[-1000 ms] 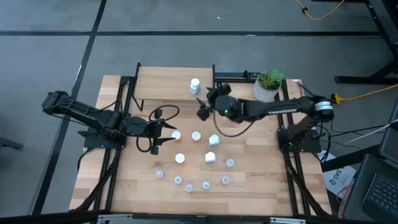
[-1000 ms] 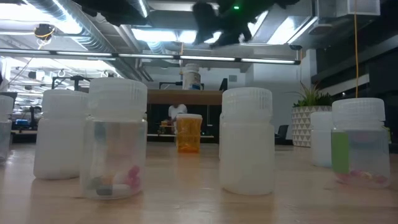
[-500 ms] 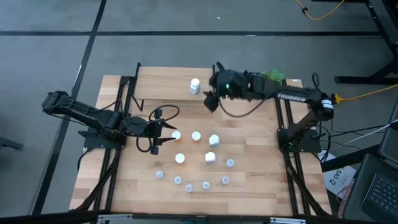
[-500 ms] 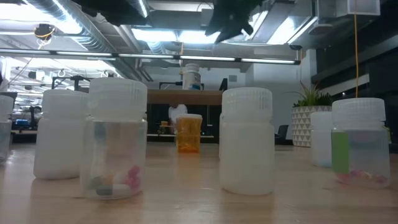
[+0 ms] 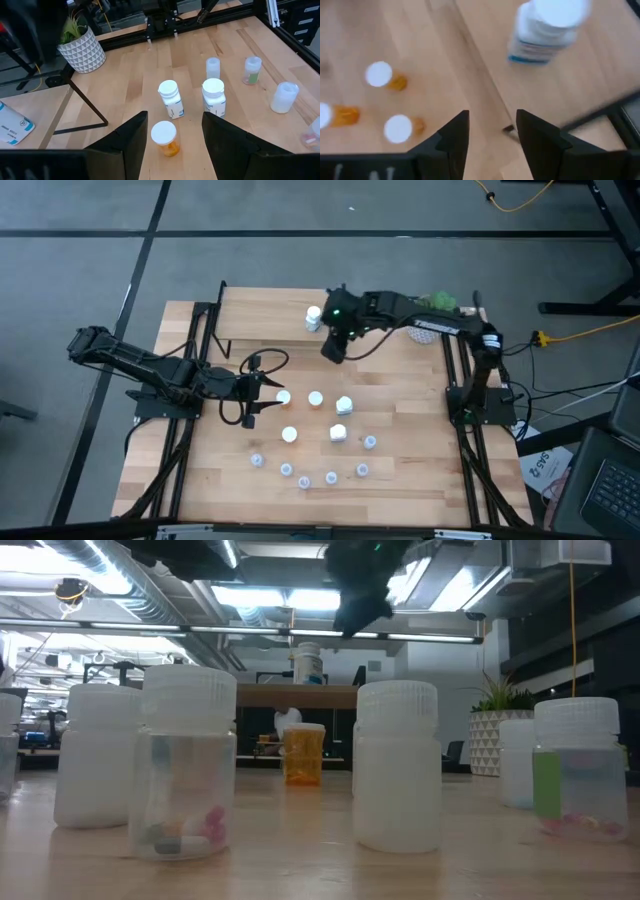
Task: Pick and place medicine bottles onto shelf by color
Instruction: Put the top right blue pill bottle on the shelf
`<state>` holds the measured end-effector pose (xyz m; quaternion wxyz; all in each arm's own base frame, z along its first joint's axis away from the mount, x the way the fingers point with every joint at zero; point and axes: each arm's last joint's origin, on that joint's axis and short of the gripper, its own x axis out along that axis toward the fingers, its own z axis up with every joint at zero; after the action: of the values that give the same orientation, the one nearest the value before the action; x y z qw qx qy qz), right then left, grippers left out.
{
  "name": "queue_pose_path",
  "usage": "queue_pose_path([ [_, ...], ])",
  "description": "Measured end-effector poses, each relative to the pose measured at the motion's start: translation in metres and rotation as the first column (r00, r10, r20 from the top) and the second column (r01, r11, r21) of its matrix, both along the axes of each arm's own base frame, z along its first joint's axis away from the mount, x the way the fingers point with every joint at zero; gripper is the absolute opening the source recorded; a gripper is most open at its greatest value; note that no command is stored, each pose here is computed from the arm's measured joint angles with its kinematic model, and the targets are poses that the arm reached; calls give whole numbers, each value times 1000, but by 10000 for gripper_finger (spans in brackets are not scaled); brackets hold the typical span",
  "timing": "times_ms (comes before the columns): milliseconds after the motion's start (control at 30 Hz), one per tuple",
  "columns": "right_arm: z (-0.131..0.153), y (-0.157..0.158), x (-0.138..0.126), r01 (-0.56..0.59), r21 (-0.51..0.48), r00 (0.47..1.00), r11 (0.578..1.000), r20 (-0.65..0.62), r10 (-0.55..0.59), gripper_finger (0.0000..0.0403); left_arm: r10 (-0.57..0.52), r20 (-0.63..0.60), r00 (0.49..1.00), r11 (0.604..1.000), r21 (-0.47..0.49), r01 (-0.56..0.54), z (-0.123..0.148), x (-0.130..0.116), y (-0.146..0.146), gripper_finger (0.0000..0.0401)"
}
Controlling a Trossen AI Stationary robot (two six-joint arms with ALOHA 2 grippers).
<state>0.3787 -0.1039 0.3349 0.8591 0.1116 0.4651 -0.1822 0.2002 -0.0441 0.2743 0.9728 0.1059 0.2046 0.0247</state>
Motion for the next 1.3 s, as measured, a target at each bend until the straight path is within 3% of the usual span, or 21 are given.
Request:
queue_pose_path([
  [267, -30, -7, 24, -26, -75, 999, 997, -37, 24, 146, 0, -1, 1000, 1000, 1, 0, 0, 0, 0, 182],
  [467, -30, -10, 36, -36, -113, 998, 993, 43, 41, 144, 0, -1, 1000, 1000, 1, 0, 0, 0, 0, 182],
  [833, -33, -18, 42, -8, -214, 999, 977, 51, 20, 144, 0, -1, 1000, 1000, 1, 0, 0, 0, 0, 182],
  [1300, -35, -41, 44, 54, -233, 993, 971, 113, -28, 144, 0, 0, 1000, 1000, 1, 0, 0, 0, 0, 182],
])
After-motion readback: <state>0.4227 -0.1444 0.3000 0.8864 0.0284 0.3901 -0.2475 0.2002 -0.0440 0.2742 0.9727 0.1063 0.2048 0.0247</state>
